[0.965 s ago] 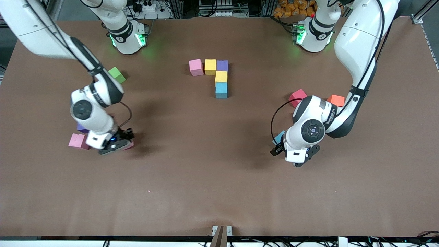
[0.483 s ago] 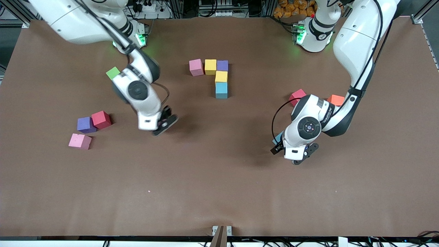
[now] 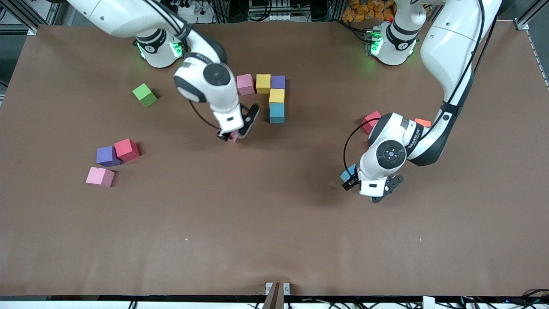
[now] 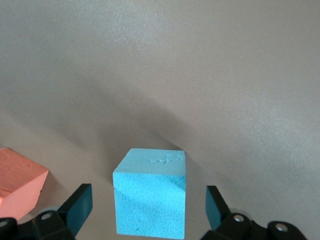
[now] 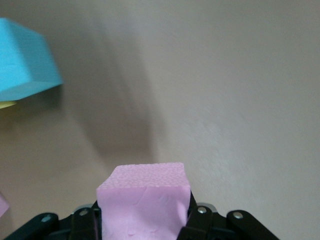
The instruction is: Form number 2 with 11 blocks
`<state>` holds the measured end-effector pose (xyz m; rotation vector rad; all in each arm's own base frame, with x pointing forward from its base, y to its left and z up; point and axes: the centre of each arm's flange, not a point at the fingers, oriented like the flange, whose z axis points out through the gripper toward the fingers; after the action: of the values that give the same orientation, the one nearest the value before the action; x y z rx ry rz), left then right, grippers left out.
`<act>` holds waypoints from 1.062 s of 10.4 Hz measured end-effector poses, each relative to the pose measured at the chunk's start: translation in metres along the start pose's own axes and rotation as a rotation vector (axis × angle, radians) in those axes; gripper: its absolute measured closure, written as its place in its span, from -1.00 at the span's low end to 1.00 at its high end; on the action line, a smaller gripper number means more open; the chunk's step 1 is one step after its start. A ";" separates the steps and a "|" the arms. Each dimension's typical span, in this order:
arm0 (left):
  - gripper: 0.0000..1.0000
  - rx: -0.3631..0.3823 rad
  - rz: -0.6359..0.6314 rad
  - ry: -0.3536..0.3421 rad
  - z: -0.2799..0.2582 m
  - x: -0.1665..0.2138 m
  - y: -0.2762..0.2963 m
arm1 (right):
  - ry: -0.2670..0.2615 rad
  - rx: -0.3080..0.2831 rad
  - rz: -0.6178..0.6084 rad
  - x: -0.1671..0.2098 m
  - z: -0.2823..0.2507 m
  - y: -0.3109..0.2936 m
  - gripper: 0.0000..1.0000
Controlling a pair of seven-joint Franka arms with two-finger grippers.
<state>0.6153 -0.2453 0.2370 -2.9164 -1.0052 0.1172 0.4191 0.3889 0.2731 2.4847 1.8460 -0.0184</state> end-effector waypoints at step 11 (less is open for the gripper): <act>-0.96 -0.020 -0.022 -0.009 0.032 -0.020 -0.007 | -0.006 0.067 -0.399 0.039 0.023 -0.104 -0.12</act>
<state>0.5922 -0.2509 0.2065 -2.9244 -1.0454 0.1200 0.3312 0.4548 0.2454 2.1057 2.3386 -0.1030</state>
